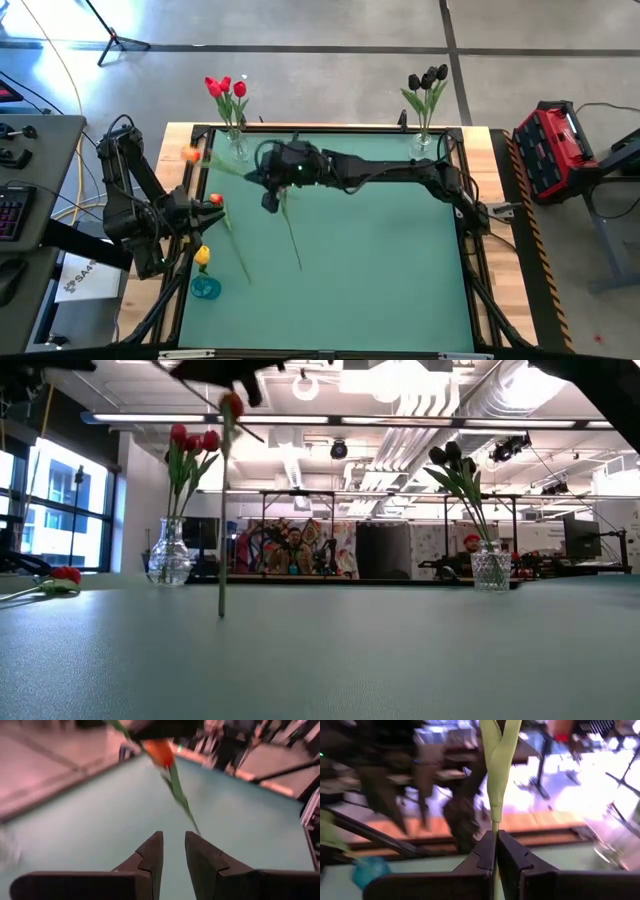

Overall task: Sort flowers into vase by color
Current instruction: Put the orange tulip into the blue vase

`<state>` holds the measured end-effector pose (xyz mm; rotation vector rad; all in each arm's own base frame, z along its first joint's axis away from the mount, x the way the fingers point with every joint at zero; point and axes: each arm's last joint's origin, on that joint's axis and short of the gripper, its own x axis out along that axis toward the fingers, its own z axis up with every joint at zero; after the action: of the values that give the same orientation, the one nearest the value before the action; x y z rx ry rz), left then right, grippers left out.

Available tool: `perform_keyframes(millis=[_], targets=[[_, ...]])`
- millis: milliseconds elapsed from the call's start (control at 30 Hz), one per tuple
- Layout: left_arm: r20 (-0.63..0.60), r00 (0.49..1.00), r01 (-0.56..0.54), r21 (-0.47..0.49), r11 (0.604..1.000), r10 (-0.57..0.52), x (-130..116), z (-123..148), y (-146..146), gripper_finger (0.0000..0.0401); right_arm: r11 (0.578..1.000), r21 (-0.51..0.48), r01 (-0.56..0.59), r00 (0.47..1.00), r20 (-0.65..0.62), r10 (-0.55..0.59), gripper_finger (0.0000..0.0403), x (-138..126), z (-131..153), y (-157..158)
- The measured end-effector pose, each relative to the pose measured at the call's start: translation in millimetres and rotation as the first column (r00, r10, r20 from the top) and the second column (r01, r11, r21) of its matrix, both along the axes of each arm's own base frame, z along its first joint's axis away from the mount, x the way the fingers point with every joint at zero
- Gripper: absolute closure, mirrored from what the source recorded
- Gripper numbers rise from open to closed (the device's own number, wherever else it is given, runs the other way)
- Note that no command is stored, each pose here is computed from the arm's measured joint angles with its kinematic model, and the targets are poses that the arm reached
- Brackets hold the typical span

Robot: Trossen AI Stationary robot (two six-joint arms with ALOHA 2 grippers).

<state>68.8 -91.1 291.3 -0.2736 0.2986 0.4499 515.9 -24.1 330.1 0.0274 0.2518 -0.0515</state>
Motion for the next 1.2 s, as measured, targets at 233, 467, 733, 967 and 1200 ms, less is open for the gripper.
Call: perform_keyframes(millis=[233, 467, 733, 967, 1200], targets=[[0.134, 0.989, 0.029, 0.200, 0.979, -0.057, 2.6, 5.3, -2.4, 0.0334, 0.999, -0.052, 0.001, 0.970, 0.244, 0.012, 0.0403, 4.0, -18.4, 48.1], [0.207, 0.975, 0.017, 0.319, 0.948, -0.087, 6.4, 8.6, -10.5, 0.0299, 0.999, -0.047, -0.021, 0.885, 0.463, 0.040, 0.0403, -17.9, -67.2, 79.4], [0.192, 0.977, 0.019, 0.373, 0.928, -0.097, 9.5, 7.5, -17.7, 0.0205, 0.998, 0.006, -0.064, 0.827, 0.560, 0.050, 0.0403, -35.1, -90.9, 81.7], [0.208, 0.977, -0.032, 0.347, 0.937, -0.044, 18.2, 5.3, -20.8, 0.0177, 0.984, -0.059, -0.167, 0.788, 0.592, 0.169, 0.0403, -31.3, -77.0, 80.3], [0.181, 0.983, -0.031, 0.384, 0.923, -0.043, 25.7, 10.2, -32.4, 0.0176, 0.981, -0.085, -0.174, 0.783, 0.593, 0.190, 0.0403, -28.7, -71.1, 78.3]])
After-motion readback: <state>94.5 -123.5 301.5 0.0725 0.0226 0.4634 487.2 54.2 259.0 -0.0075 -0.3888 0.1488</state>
